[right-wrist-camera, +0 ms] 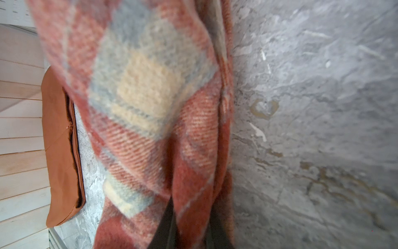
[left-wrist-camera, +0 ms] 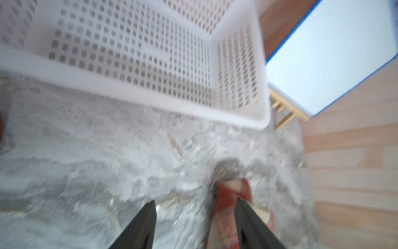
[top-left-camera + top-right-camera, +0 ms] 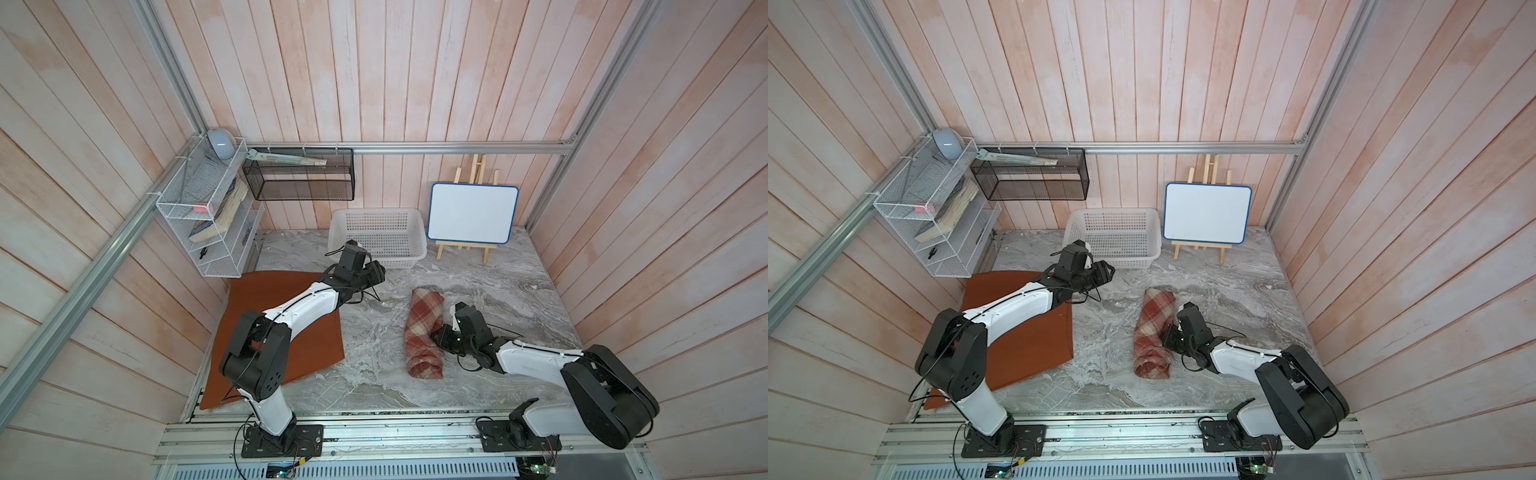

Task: Roll up the skirts
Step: Move the basket to the center of the board.

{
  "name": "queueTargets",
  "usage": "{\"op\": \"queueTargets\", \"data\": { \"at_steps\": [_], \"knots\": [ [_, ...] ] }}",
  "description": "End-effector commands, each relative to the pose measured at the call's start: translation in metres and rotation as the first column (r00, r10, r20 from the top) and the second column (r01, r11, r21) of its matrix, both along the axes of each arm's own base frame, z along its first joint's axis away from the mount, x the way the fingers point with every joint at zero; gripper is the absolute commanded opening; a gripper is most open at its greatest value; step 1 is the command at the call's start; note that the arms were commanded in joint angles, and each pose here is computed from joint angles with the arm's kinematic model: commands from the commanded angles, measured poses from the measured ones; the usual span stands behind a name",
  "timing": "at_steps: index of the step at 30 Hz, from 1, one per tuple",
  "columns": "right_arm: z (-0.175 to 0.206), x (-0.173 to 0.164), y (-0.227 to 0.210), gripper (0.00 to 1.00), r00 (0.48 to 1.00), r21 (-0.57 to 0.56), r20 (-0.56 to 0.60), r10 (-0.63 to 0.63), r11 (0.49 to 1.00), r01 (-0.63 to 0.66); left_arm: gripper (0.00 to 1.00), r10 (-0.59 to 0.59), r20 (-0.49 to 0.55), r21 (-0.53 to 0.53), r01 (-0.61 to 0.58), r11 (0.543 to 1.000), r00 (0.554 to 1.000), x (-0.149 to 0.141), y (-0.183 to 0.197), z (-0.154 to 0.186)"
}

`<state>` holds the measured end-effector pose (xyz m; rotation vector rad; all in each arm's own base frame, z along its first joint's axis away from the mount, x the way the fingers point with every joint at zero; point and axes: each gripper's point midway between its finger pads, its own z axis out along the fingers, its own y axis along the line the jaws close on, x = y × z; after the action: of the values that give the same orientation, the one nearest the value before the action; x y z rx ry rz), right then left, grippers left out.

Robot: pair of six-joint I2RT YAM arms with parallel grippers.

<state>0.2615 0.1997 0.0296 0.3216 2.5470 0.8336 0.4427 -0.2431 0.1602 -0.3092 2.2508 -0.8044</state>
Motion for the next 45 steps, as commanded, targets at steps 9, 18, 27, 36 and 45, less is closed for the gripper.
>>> {"op": "queueTargets", "data": {
  "at_steps": [9,18,27,36,45],
  "knots": [
    [-0.035,-0.032,-0.040,0.00,0.994,-0.201,-0.107,-0.037,0.980,0.015,0.69,0.290,-0.052,-0.354,-0.289,0.889,0.956,0.047,0.003,0.002],
    [-0.024,-0.029,-0.046,0.00,0.996,-0.218,-0.072,-0.055,0.975,0.039,0.70,0.373,-0.136,-0.403,-0.395,0.826,0.918,0.074,0.010,-0.008],
    [-0.026,-0.033,-0.051,0.00,0.995,-0.225,-0.077,-0.067,0.973,0.048,0.54,0.325,-0.226,-0.387,-0.391,0.835,0.918,0.092,0.003,-0.036],
    [-0.023,-0.035,-0.052,0.00,0.995,-0.213,-0.070,-0.073,0.975,0.057,0.25,0.274,-0.275,-0.361,-0.363,0.859,0.922,0.087,0.009,-0.051],
    [-0.023,-0.035,-0.052,0.00,0.996,-0.204,-0.064,-0.069,0.977,0.055,0.07,0.238,-0.267,-0.322,-0.320,0.891,0.934,0.085,0.017,-0.046]
  ]
}}
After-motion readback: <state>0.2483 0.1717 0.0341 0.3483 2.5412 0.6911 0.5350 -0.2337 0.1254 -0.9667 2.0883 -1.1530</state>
